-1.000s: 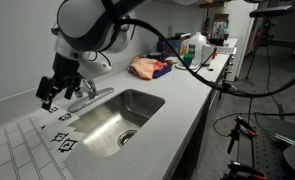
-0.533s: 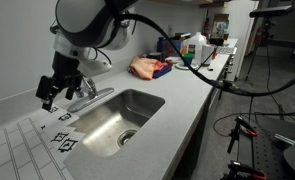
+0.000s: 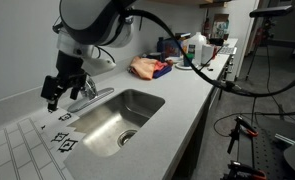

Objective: Move the tap to the right

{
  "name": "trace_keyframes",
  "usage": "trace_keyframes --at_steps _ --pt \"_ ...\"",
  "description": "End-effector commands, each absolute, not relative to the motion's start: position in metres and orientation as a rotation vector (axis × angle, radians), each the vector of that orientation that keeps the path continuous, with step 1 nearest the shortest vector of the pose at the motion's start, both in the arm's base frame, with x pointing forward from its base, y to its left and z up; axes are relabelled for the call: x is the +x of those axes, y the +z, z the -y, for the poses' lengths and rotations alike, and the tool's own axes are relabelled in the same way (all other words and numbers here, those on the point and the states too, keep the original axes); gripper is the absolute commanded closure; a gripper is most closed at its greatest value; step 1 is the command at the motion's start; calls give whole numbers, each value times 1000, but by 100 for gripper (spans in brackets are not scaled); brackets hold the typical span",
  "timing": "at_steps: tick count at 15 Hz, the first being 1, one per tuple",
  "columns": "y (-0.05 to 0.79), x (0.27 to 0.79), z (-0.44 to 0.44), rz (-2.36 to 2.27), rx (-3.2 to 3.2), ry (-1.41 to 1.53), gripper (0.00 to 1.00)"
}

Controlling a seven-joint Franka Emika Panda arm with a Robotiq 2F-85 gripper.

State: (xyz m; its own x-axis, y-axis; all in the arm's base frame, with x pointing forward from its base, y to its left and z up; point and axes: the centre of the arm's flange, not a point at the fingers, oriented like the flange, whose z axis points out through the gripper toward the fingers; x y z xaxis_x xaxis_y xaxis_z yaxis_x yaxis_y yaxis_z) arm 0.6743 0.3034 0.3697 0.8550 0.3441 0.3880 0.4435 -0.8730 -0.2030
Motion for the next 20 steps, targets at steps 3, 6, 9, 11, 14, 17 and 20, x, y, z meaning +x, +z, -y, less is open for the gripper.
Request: trace_keyframes --at_steps 3,6,9,11,14,17,20 --pt "356 644 -283 549 -2840 -389 0" --pt "355 637 -275 534 -2859 -375 0" --pt "353 633 -267 518 -2885 -366 0" --pt "354 631 -260 496 -2900 -367 0" --pt "355 629 -248 464 -2926 -367 0" --pt "356 627 -236 425 -2949 -366 0" --pt "357 626 -226 392 -2965 -365 0"
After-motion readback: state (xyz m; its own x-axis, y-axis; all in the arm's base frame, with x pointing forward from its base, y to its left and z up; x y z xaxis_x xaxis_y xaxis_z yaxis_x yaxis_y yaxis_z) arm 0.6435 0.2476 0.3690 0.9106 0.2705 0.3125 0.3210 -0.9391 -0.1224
